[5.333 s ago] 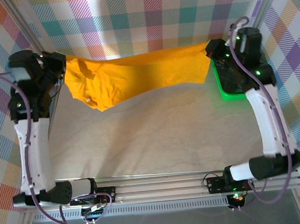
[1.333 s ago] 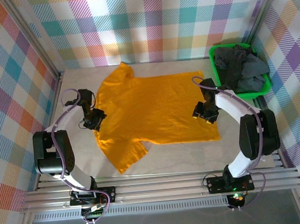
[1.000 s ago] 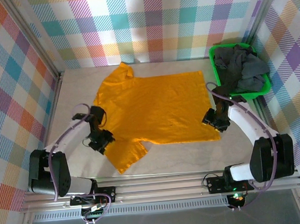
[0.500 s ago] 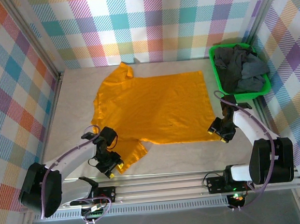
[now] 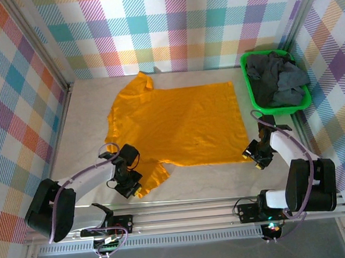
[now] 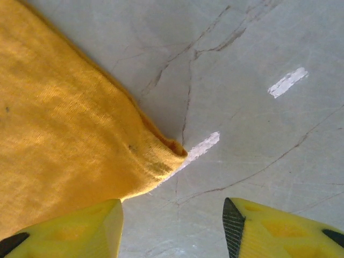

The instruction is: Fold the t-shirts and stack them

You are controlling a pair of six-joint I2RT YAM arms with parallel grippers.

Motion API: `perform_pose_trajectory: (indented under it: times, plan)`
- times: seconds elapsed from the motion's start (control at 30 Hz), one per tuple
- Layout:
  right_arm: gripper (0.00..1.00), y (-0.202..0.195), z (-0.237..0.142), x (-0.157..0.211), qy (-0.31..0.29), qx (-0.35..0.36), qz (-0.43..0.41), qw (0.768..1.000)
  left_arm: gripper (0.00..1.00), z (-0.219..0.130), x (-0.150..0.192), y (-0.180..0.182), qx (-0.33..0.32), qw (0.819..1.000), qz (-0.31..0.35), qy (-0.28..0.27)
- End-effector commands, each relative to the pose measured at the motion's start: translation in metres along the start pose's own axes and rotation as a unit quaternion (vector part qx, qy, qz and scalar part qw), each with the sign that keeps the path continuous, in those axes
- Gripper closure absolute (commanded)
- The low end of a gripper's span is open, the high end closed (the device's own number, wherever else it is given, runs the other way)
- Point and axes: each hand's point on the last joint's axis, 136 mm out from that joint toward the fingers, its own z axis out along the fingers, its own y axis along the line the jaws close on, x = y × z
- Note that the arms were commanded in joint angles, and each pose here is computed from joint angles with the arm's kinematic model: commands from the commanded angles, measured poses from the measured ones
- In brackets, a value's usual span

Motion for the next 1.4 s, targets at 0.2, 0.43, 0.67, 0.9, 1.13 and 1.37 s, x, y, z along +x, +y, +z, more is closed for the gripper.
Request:
perform_pose_trajectory:
  times: [0.2,0.43,0.67,0.9,1.13,1.37]
  plan:
    - [0.68,0.007,0.02,-0.014,-0.001,0.0,0.017,1.0,1.0,-0.015,0.008,0.045,-0.055,0.998,0.023,-0.009]
    - [1.0,-0.001,0.019,-0.003,0.018,0.017,0.028,0.999,1.0,-0.018,0.014,0.064,-0.065,0.998,0.021,-0.003]
    - [1.0,-0.01,-0.014,0.016,-0.011,0.0,0.026,1.0,1.0,-0.042,0.014,0.053,-0.024,0.999,0.03,-0.024]
    - [1.0,0.028,-0.031,-0.008,-0.012,-0.028,-0.006,1.0,1.0,-0.107,-0.023,-0.052,0.085,0.989,0.055,-0.107]
    - [1.0,0.069,-0.049,-0.048,-0.026,-0.044,-0.027,0.998,1.0,-0.152,-0.085,-0.134,0.14,0.98,0.045,-0.136]
    - [1.0,0.1,-0.045,-0.078,-0.029,-0.049,-0.034,0.998,1.0,-0.177,-0.13,-0.172,0.165,0.972,0.05,-0.16]
